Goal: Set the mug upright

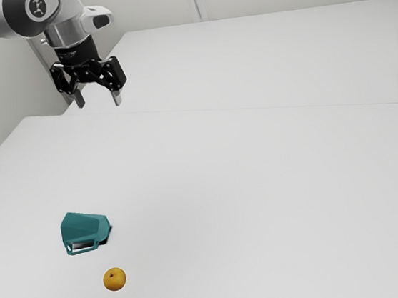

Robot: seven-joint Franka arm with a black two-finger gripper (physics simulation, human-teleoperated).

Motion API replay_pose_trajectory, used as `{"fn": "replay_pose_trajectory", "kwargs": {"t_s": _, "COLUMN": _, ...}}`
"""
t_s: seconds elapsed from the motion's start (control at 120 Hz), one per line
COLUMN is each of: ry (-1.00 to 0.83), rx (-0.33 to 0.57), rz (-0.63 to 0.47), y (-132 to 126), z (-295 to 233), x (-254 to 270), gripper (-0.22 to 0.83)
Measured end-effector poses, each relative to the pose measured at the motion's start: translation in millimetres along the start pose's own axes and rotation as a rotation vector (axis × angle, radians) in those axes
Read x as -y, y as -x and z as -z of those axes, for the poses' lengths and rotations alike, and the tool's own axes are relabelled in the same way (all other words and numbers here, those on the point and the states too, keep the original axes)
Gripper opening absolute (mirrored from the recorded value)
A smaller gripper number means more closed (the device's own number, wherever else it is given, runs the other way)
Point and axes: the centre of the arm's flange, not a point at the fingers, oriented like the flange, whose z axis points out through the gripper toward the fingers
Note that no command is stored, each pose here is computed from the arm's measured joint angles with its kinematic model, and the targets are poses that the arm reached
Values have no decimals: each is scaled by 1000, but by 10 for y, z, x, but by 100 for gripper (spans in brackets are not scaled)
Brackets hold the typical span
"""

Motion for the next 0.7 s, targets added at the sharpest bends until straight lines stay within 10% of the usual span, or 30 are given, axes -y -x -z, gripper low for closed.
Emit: {"fn": "replay_pose_trajectory", "kwargs": {"t_s": 0.7, "ry": 9, "rx": 3, "rz": 92, "y": 204, "z": 6, "x": 761, "gripper": 59}}
